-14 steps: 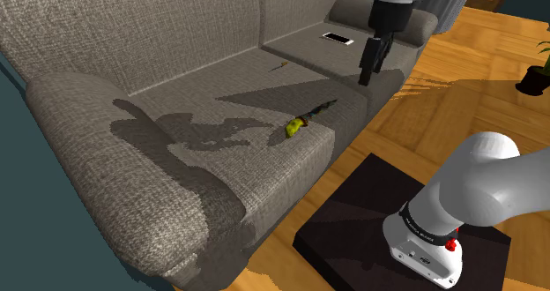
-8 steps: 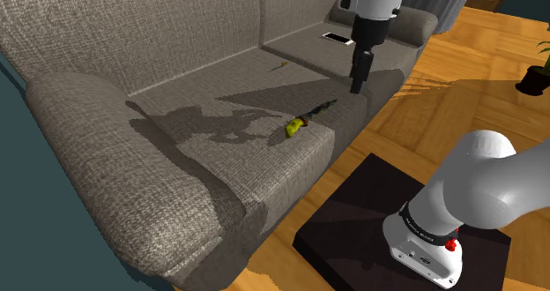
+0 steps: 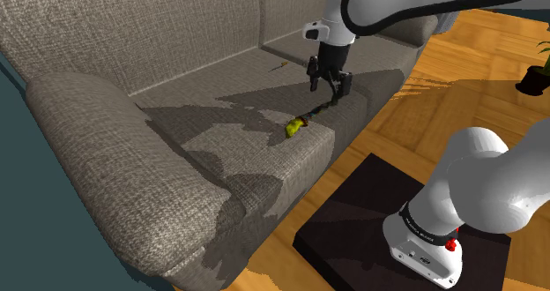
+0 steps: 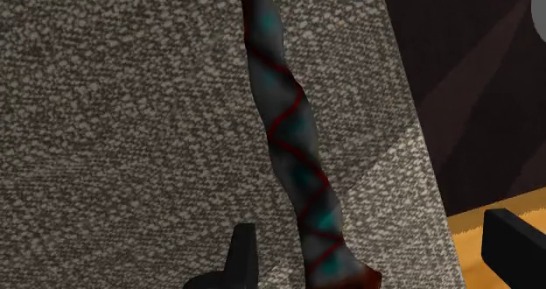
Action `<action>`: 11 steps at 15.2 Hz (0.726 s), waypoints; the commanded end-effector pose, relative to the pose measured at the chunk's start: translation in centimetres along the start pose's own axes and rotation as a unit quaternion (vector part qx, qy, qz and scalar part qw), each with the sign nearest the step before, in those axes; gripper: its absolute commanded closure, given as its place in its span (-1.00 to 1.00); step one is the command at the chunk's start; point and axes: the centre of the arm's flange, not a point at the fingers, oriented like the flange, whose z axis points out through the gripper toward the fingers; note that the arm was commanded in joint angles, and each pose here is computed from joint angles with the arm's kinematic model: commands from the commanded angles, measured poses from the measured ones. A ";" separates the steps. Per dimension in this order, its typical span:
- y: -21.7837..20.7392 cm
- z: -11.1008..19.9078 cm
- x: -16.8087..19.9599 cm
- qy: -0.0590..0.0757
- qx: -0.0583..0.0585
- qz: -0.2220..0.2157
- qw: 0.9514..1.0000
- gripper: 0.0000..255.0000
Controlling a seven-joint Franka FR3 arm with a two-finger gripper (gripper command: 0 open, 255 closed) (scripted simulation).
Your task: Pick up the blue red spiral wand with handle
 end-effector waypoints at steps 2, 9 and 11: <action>1.1 2.2 1.7 0.002 -0.003 -0.123 0.992 -1.00; 1.4 6.2 1.6 0.002 -0.003 -0.123 0.992 -1.00; 1.4 6.2 1.6 0.002 -0.003 -0.123 0.992 -1.00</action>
